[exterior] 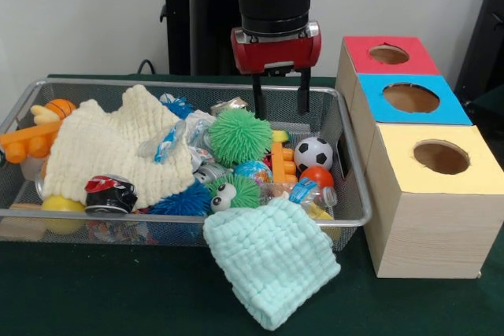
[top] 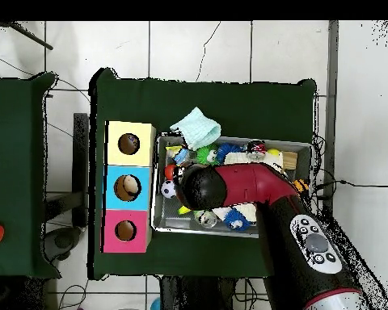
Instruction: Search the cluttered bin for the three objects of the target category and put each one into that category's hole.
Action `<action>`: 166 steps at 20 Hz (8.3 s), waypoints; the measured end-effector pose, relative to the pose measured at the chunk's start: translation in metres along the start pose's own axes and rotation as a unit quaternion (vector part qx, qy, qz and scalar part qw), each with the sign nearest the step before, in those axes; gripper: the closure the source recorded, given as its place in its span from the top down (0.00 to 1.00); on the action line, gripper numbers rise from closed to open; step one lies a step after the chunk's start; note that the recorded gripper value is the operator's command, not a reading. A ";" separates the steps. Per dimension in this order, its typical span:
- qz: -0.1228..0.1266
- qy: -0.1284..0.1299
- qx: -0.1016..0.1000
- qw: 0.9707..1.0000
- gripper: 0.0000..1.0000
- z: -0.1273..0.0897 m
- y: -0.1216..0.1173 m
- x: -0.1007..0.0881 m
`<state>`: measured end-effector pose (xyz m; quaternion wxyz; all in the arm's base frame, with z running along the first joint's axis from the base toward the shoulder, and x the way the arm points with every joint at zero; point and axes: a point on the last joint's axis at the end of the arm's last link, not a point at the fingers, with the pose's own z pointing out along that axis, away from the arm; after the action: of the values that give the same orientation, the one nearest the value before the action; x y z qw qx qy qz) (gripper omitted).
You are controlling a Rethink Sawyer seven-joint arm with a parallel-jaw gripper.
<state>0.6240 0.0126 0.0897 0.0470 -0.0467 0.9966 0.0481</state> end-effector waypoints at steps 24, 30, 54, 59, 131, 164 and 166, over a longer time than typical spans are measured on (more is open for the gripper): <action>0.041 0.019 0.012 0.999 1.00 0.010 -0.039 0.017; 0.088 0.024 0.007 0.996 1.00 0.023 -0.094 0.028; 0.163 -0.028 0.002 0.986 1.00 0.020 -0.201 0.010; 0.160 -0.032 0.004 0.987 1.00 0.021 -0.203 0.005; 0.071 0.019 0.026 0.997 0.00 -0.111 -0.095 -0.066; 0.058 0.055 0.014 0.997 1.00 -0.102 0.036 -0.069; 0.063 0.055 0.014 0.996 1.00 -0.103 0.031 -0.069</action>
<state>0.6798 0.0388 0.2010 -0.0104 0.0138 0.9993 0.0341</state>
